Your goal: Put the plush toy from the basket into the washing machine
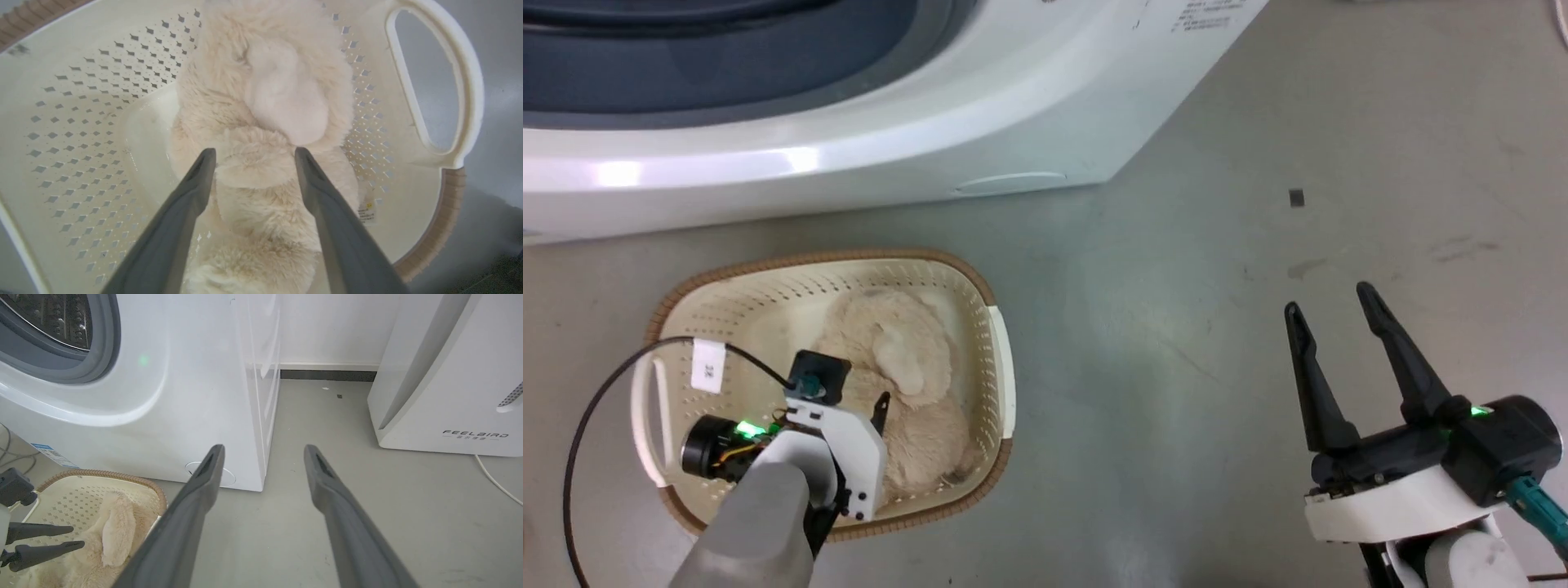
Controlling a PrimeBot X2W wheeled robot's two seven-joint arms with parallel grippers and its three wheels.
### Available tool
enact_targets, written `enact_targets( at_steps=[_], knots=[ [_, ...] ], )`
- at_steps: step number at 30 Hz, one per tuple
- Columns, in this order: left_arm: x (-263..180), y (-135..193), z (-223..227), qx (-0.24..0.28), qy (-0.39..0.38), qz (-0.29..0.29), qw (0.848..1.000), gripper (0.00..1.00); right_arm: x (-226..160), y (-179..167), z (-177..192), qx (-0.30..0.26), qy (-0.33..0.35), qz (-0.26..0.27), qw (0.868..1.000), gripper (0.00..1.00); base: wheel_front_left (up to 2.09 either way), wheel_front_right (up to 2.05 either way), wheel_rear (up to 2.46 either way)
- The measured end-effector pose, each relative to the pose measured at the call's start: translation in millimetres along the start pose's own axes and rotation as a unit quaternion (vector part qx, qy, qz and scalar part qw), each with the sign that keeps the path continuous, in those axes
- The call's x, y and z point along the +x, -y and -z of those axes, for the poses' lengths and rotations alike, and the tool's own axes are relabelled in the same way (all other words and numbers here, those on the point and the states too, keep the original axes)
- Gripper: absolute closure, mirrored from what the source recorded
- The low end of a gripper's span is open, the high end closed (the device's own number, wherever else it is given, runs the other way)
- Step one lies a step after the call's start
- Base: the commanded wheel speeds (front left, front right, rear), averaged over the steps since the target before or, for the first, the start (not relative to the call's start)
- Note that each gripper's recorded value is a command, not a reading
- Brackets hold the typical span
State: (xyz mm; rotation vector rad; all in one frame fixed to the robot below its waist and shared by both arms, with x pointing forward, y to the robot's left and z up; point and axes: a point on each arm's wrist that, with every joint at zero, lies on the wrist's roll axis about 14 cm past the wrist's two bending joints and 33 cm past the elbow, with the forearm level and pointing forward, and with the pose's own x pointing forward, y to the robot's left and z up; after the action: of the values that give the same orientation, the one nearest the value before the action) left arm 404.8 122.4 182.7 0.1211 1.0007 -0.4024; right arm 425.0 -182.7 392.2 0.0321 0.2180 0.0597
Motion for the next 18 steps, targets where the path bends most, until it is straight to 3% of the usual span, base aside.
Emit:
enact_targets(
  at_steps=[18],
  knots=[
    [44, -13, 38, 0.011, -0.091, 0.014, 0.996, 0.0, 8, 9, 34, 0.003, -0.033, 0.012, 0.999, 0.0, 0.0, 0.0, 0.0]
  ],
)
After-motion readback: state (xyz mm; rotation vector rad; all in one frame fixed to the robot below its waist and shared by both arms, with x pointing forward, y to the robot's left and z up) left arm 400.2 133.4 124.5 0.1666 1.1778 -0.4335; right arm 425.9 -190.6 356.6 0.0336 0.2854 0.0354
